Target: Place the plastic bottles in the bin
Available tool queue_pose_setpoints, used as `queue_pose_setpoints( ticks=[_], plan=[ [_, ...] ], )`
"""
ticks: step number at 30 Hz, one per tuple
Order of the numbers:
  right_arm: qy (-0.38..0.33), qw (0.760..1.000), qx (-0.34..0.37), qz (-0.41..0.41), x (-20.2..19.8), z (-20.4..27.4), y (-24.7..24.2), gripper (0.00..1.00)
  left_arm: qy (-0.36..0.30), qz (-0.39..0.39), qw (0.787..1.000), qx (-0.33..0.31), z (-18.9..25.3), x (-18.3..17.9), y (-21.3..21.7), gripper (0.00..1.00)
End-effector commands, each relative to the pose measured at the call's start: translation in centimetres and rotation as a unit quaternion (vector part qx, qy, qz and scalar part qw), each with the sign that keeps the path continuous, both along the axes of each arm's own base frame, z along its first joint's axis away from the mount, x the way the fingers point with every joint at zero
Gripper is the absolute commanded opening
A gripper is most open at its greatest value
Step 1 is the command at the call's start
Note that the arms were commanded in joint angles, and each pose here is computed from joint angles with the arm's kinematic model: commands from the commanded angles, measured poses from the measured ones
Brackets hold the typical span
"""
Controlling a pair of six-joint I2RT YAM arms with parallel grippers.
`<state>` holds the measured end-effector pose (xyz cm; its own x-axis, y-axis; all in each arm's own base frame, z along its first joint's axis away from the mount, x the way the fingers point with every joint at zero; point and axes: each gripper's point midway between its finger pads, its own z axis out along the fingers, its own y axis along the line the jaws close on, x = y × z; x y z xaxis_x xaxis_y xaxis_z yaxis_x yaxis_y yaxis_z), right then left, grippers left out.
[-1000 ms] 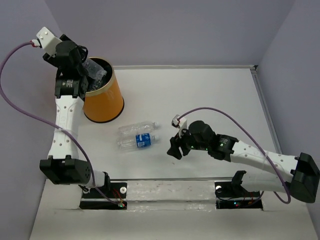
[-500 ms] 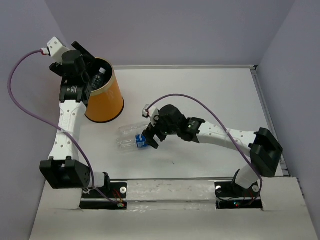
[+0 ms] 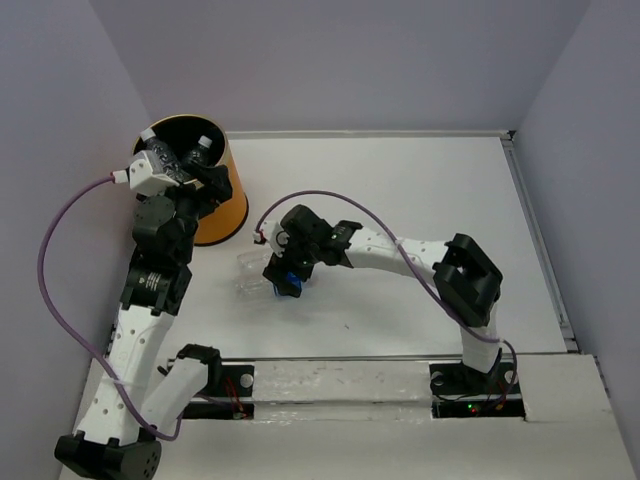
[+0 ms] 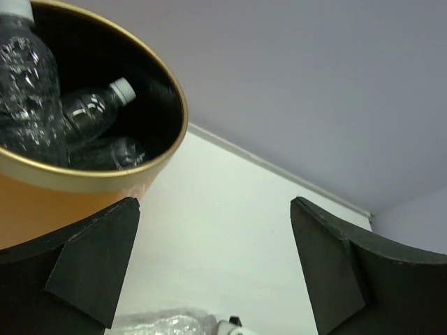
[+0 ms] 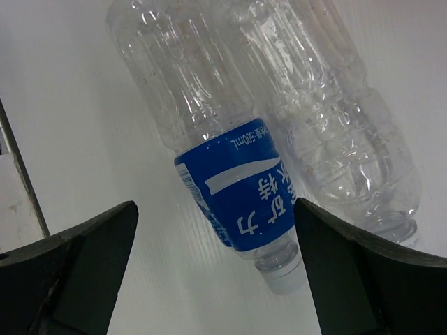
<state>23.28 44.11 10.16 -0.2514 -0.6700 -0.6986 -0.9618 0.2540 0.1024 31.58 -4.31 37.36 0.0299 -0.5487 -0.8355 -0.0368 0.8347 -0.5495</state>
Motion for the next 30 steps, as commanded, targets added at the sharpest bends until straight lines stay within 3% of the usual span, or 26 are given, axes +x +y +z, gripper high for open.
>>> queue_pose_setpoints(
  ticks=[1,9,14,20,24,30],
  plan=[
    [0.010,1.000,-0.002,0.020,-0.7,0.3,0.6,0.98,0.012,-0.061,0.998,-0.005,-2.1,-1.9,-2.0,0.99],
    [0.038,0.998,-0.040,0.032,-3.5,-3.2,0.7,0.98,0.032,-0.104,0.994,0.007,-3.4,-4.1,-3.0,0.99],
    [0.016,0.998,-0.053,0.018,-4.8,-4.6,0.9,0.96,0.029,-0.105,0.994,0.001,-3.2,-5.3,-2.8,0.99],
    [0.002,1.000,0.001,-0.019,-6.0,-3.5,1.3,0.81,0.035,-0.117,0.992,-0.005,-3.4,-6.2,-3.1,0.99],
    [0.002,0.999,0.042,-0.031,-7.0,-2.2,1.5,0.63,0.046,-0.140,0.989,-0.014,-3.7,-6.7,-3.9,0.99],
    [0.020,0.996,0.056,-0.072,-7.3,-2.9,1.2,0.61,0.057,-0.148,0.987,-0.014,-3.8,-7.5,-4.0,0.99]
  ],
)
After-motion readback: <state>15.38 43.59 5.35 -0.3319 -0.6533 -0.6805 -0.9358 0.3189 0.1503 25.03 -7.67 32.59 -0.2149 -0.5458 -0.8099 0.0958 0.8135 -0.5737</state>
